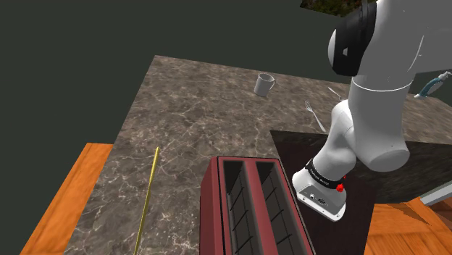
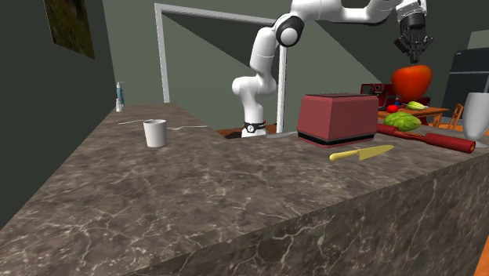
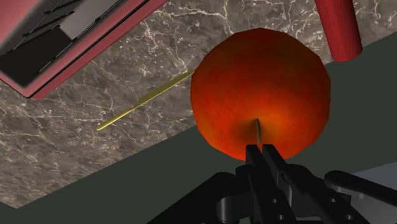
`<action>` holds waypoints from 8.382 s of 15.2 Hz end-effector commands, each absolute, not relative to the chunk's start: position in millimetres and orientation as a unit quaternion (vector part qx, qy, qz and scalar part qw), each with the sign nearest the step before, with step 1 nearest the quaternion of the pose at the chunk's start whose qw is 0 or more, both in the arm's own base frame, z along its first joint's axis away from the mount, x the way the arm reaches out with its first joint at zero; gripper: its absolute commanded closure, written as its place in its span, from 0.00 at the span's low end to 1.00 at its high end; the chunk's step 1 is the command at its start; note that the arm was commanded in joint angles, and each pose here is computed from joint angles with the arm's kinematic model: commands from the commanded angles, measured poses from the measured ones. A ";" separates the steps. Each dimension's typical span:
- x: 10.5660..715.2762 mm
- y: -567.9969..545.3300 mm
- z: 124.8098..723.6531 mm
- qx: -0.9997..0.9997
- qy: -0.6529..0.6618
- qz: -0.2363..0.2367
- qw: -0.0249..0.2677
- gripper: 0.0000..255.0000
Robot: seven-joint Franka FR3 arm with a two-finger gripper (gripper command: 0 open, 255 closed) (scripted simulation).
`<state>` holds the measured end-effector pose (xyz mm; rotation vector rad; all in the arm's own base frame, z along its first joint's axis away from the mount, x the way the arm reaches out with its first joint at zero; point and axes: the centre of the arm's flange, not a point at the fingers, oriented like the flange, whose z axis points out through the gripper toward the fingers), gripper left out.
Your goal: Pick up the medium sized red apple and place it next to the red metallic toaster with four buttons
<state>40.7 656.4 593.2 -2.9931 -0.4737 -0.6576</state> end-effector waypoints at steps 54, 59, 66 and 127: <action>34.8 615.5 414.2 -0.959 -0.189 -0.211 0.029 0.00; 42.3 618.1 397.0 -0.959 -0.189 -0.211 0.029 0.00; 42.3 618.0 397.1 -0.959 -0.189 -0.211 0.029 1.00; 42.3 618.1 671.6 -0.959 -0.189 -0.211 0.029 1.00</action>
